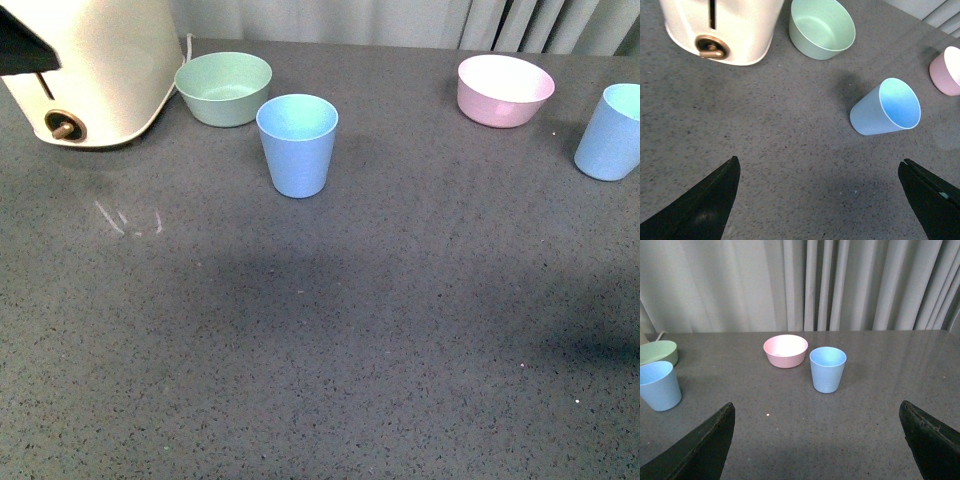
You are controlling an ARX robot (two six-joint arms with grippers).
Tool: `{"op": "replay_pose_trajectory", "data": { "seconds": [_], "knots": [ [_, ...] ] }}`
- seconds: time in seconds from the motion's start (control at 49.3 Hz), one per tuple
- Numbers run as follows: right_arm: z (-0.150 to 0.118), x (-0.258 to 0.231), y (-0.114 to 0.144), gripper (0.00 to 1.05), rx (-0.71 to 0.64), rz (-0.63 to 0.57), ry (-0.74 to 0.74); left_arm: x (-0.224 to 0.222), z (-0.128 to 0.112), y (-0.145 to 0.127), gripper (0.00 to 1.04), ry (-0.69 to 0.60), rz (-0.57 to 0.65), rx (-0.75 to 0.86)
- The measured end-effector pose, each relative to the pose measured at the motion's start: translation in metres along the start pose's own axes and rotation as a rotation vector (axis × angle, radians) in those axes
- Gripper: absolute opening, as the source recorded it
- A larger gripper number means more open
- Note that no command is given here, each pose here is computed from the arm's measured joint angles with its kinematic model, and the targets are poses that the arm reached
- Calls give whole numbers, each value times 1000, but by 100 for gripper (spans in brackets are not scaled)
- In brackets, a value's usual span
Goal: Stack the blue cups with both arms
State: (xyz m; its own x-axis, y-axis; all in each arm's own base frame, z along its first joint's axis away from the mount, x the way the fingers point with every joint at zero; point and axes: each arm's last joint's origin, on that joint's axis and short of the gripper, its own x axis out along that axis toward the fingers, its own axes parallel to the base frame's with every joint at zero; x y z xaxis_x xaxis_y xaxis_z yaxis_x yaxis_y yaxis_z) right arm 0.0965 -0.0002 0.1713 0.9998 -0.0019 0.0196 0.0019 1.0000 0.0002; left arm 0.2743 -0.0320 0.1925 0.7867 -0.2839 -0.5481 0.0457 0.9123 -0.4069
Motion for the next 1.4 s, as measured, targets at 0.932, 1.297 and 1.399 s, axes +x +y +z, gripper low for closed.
{"op": "replay_pose_trajectory", "data": {
  "seconds": [0.932,1.297,1.399],
  "knots": [
    [0,0,0,96,0,0,0,158,22,-77,96,209,37,5],
    [0,0,0,96,0,0,0,184,8,-81,90,274,78,17],
    [0,0,0,96,0,0,0,189,8,-84,74,281,77,13]
  ]
}}
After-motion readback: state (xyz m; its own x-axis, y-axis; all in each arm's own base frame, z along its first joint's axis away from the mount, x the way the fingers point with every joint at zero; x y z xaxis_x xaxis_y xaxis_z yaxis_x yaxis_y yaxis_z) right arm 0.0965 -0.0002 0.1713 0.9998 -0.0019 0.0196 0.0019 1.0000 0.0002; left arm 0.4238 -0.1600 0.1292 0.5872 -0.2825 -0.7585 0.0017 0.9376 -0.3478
